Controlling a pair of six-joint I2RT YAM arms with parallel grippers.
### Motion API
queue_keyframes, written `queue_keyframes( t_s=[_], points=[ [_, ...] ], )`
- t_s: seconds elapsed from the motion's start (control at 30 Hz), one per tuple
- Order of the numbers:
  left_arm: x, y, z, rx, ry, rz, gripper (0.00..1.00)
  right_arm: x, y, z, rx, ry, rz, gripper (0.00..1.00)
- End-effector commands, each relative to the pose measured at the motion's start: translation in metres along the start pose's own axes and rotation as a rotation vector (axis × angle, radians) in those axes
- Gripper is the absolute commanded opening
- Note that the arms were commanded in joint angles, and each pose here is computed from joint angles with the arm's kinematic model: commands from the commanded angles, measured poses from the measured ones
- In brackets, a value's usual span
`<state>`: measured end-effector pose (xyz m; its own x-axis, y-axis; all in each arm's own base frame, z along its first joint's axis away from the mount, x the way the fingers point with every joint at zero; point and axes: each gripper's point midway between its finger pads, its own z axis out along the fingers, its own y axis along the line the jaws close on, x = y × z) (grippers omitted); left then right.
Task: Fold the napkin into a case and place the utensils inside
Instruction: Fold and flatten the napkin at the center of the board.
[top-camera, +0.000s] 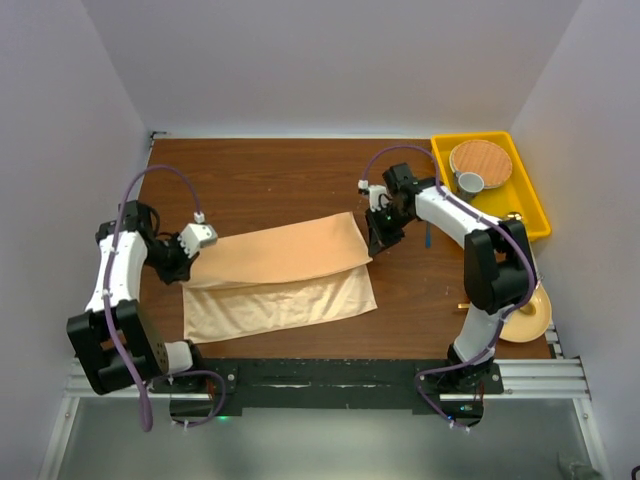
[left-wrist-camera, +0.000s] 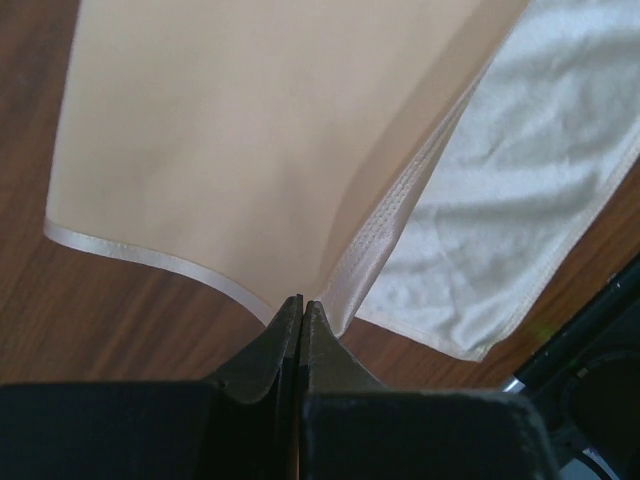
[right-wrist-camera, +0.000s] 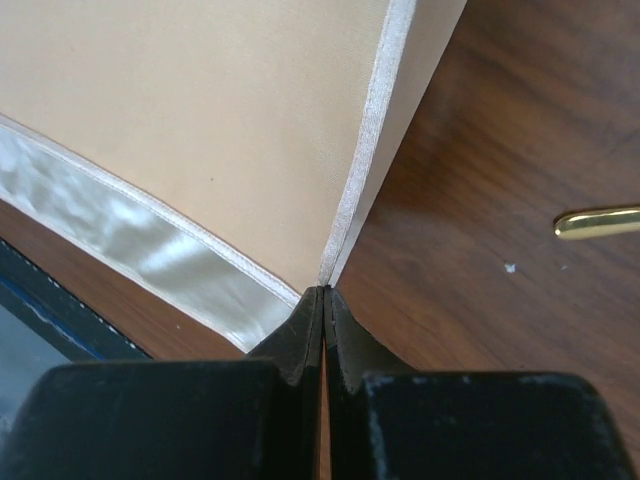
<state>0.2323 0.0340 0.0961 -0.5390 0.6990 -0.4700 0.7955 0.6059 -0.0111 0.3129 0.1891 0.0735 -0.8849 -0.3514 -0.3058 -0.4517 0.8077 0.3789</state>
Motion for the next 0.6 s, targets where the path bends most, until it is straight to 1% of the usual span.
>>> queue_keyframes(
  t_s=[0.0, 0.17, 0.47, 0.5, 0.53, 0.57],
  points=[
    [0.028, -0.034, -0.003, 0.059, 0.083, 0.071, 0.00, 0.025, 0.010, -0.009, -0.038, 0.062, -0.072, 0.00],
    [0.052, -0.052, 0.004, 0.081, 0.155, 0.090, 0.00, 0.050, 0.017, 0.000, -0.058, 0.141, -0.108, 0.00],
    [0.068, -0.065, 0.013, 0.096, 0.186, 0.108, 0.00, 0.072, 0.027, 0.015, -0.081, 0.219, -0.132, 0.00],
    [0.069, -0.066, 0.014, 0.098, 0.189, 0.109, 0.02, 0.073, 0.028, 0.016, -0.085, 0.224, -0.132, 0.00],
    [0.070, -0.067, 0.014, 0.104, 0.192, 0.113, 0.13, 0.076, 0.030, 0.016, -0.088, 0.239, -0.130, 0.00],
    [0.072, -0.069, 0.015, 0.112, 0.198, 0.119, 0.17, 0.078, 0.029, 0.017, -0.095, 0.253, -0.129, 0.00]
  ],
)
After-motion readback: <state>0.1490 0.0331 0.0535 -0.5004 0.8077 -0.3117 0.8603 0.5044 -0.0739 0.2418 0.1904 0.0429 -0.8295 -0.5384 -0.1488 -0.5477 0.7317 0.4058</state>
